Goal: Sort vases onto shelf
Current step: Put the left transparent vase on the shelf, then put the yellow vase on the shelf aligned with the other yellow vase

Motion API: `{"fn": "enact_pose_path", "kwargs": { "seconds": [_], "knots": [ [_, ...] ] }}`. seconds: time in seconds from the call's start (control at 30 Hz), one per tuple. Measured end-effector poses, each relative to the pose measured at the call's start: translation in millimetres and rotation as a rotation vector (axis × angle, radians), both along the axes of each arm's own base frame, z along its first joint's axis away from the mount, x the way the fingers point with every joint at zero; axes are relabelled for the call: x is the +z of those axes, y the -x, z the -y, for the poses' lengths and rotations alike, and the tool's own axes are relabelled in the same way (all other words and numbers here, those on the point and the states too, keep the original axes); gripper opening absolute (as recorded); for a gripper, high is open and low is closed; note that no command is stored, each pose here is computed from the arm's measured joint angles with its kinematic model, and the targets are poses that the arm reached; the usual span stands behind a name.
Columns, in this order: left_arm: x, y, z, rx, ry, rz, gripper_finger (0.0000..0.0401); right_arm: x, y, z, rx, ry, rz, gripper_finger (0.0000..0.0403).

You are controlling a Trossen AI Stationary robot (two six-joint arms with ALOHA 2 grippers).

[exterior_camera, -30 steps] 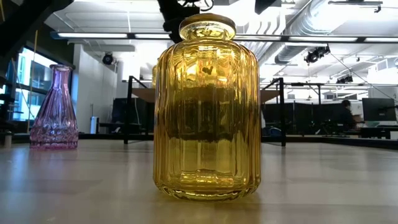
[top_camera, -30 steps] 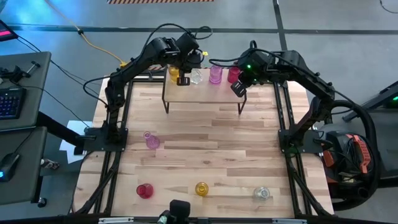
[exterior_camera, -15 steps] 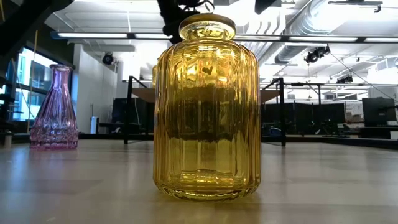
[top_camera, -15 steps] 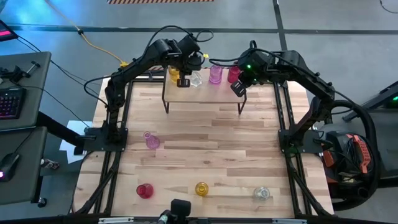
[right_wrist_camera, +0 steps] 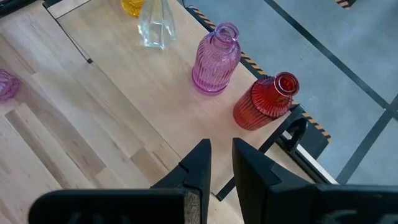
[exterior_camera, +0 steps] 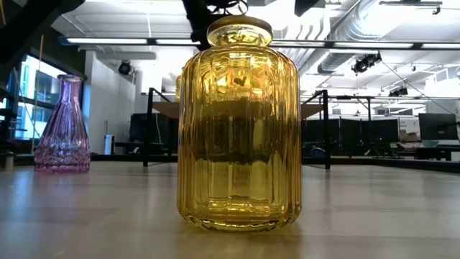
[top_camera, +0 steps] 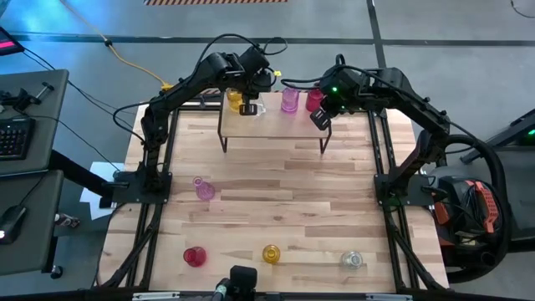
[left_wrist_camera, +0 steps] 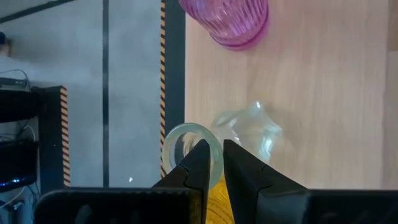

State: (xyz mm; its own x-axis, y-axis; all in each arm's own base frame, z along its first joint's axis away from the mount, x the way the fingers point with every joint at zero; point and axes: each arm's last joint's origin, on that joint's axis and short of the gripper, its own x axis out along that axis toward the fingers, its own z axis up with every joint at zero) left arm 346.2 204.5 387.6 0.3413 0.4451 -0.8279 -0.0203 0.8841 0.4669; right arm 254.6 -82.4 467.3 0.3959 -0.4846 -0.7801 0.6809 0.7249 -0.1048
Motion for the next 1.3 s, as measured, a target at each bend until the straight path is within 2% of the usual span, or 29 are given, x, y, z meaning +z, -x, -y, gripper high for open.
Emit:
{"fn": "enact_pose_path", "kwargs": {
  "seconds": [1.03,1.3],
  "knots": [
    [3.3,-5.0,-1.1,0.006,-0.026,0.059,0.0033,0.0,0.0,-0.1,0.0,0.0,-0.001,0.0046],
    [2.2,-8.8,8.9,-0.008,-0.011,0.048,0.0033,0.0,0.0,-0.1,0.0,0.0,-0.001,0.0046]
  ]
}}
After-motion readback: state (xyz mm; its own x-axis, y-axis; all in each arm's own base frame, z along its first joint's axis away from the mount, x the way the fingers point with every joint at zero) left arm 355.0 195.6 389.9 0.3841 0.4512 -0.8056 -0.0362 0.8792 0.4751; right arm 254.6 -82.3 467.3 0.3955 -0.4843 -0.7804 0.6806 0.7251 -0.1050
